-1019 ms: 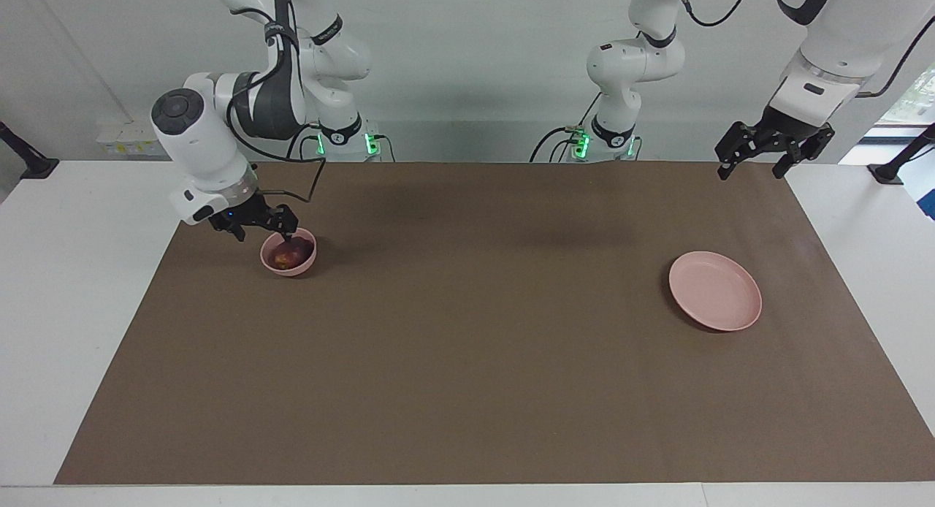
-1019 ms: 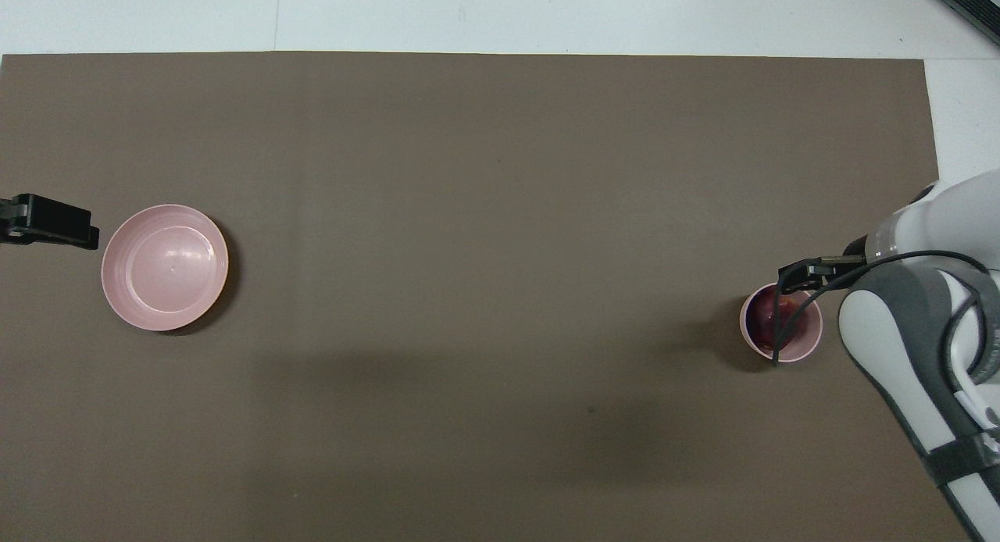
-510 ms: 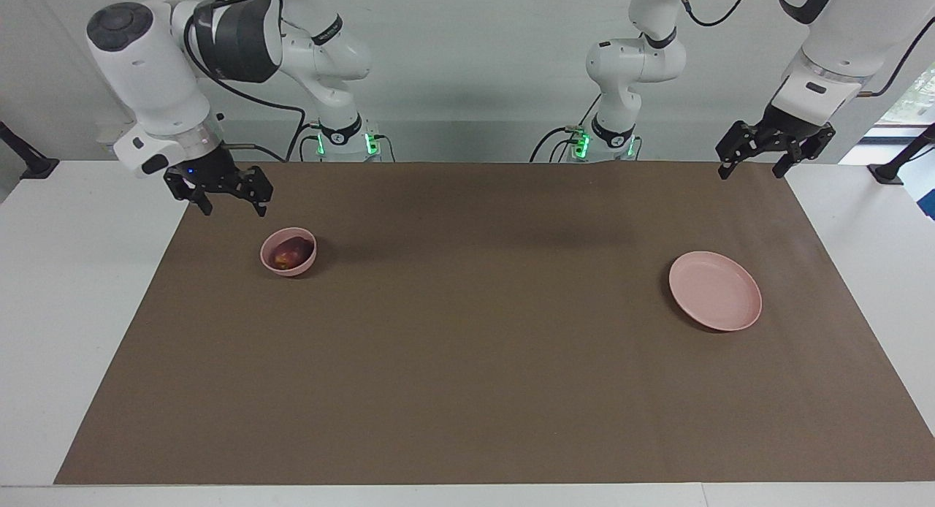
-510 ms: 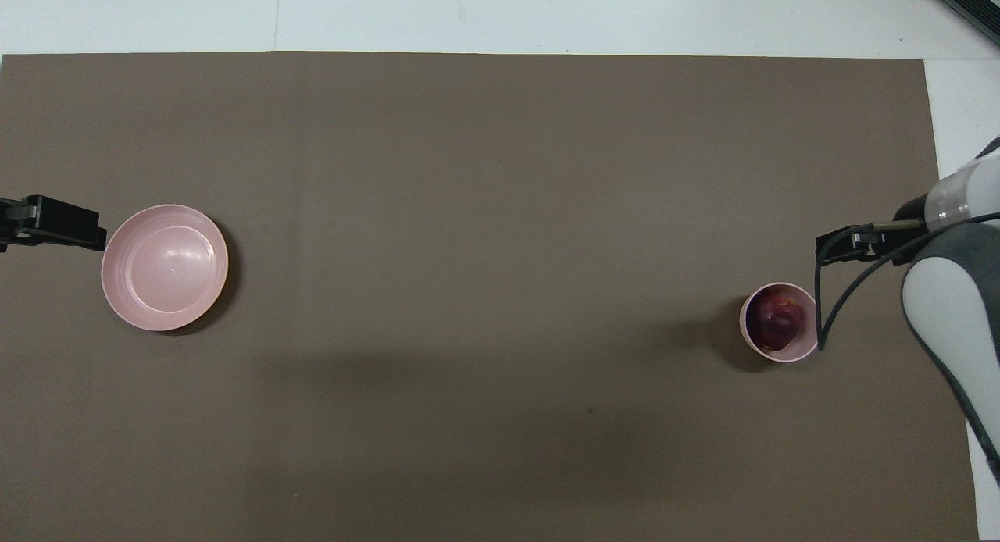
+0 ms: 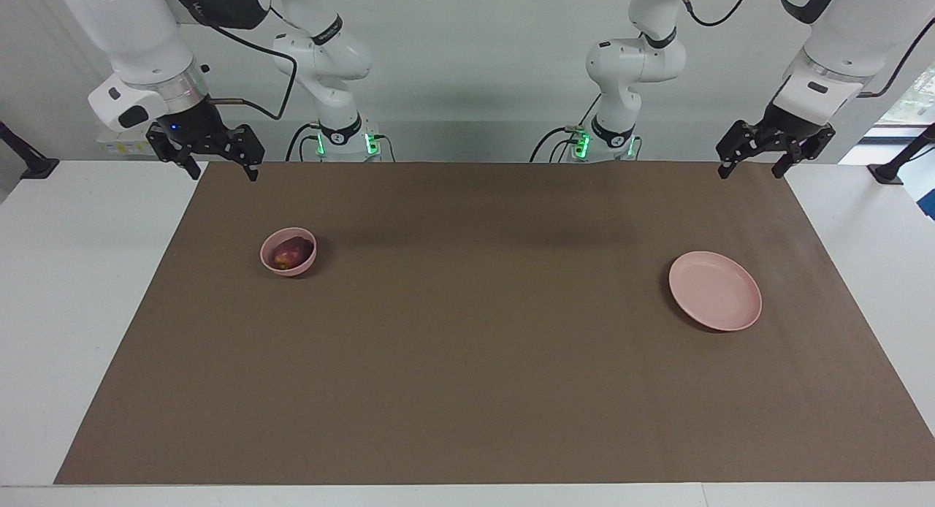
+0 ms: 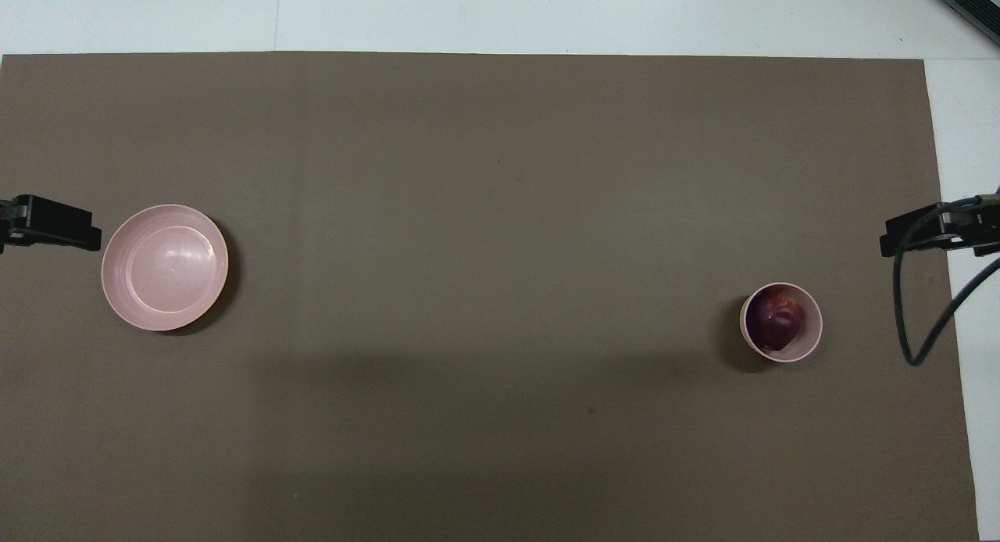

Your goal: Move apple from plate to bowl

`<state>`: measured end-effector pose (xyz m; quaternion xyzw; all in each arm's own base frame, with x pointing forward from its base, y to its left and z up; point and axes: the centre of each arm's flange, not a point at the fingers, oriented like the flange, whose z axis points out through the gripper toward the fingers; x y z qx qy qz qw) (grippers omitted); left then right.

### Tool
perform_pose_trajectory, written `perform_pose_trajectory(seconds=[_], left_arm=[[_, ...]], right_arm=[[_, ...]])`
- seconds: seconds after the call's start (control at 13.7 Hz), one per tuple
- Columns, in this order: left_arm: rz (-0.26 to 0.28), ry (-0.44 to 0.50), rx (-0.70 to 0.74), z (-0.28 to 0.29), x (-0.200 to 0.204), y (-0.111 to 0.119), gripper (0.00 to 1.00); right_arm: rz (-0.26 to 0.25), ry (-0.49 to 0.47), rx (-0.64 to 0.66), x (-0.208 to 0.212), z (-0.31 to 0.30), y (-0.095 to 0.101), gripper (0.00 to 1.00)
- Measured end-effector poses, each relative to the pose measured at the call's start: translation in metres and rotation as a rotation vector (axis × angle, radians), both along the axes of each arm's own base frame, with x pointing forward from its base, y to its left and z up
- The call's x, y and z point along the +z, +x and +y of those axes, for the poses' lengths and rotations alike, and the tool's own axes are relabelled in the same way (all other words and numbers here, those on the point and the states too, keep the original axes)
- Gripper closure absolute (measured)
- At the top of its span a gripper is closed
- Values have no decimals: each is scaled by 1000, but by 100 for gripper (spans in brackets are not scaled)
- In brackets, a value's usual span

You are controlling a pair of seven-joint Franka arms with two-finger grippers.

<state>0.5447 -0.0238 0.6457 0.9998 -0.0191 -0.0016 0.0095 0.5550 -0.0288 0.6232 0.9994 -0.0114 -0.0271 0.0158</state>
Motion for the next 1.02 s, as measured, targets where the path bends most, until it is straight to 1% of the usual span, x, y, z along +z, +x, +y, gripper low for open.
perform_pose_trajectory(seconds=[0.29,0.51,0.73,1.02], left_arm=[[0,0,-2,-1,0,0,0],[2,-1,-8,-4,1,-1,0],[2,-1,-9,-5,1,-2,0],[8,-1,-9,-5,1,-2,0]], right_arm=[[3,5,3,-5,2,4,0],[41,7,6,-1,4,0,0],[30,10,11,10,7,3,0],[32,13,12,7,7,8,0]])
